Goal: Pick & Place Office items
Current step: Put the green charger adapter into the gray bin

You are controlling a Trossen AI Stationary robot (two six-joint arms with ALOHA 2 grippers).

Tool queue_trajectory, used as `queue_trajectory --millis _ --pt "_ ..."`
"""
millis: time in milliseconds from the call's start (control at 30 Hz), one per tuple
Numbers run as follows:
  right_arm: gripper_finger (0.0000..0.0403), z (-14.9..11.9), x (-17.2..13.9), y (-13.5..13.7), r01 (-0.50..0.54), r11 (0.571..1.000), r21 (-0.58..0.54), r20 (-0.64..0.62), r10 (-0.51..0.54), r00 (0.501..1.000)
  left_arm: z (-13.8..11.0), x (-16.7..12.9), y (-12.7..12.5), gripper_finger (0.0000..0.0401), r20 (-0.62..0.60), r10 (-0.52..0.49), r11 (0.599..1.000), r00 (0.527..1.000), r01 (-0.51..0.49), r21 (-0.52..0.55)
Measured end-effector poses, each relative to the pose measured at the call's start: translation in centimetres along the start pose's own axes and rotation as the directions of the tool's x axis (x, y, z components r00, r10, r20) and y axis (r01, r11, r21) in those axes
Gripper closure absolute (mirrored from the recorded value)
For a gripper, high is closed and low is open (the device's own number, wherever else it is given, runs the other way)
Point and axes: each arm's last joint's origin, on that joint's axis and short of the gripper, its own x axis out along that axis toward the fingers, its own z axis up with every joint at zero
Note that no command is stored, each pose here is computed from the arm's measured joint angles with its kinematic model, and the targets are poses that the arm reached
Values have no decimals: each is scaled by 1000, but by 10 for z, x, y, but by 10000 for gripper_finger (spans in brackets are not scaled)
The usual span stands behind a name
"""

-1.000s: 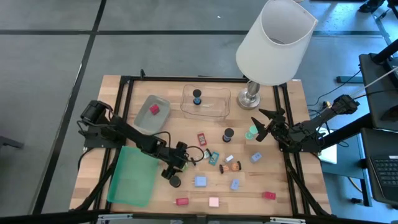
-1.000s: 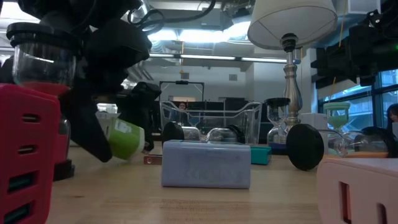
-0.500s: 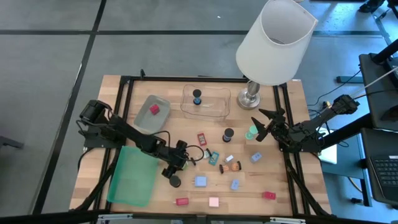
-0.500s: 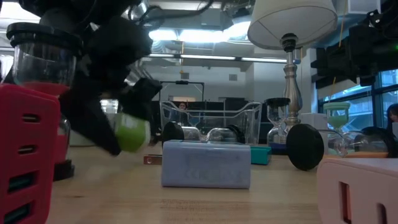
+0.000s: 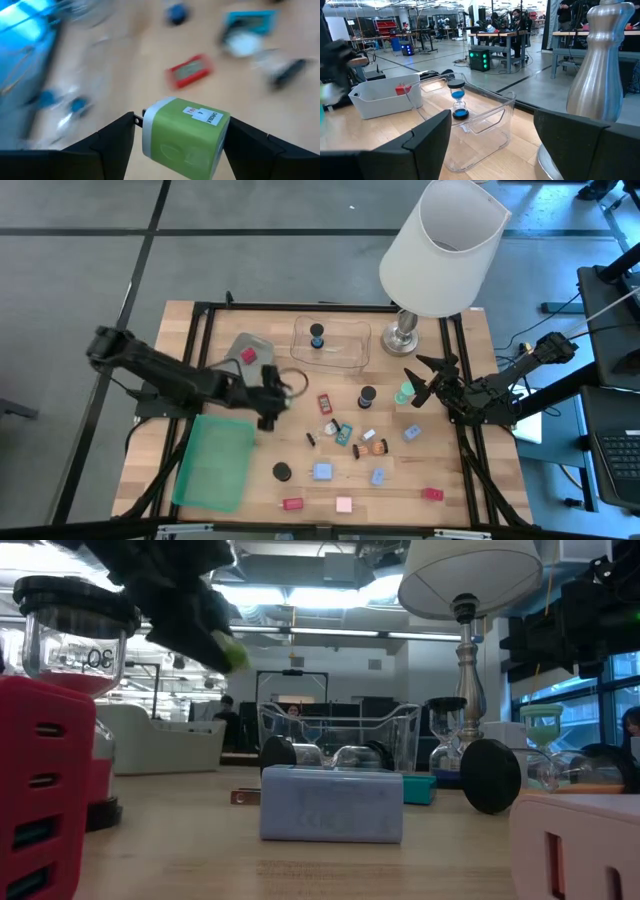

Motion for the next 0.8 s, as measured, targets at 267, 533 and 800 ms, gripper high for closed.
queue_trajectory --millis 267,533,800 --pt "115 0 0 0 0 1000 0 0 0 1000 -29 -18 46 137 -236 180 959 955 -224 -172" --pt "115 0 0 0 0 1000 0 0 0 1000 -52 -19 62 137 -451 198 914 870 -330 -236" --pt "115 0 0 0 0 1000 0 0 0 1000 -61 -21 65 133 -521 198 865 830 -398 -305"
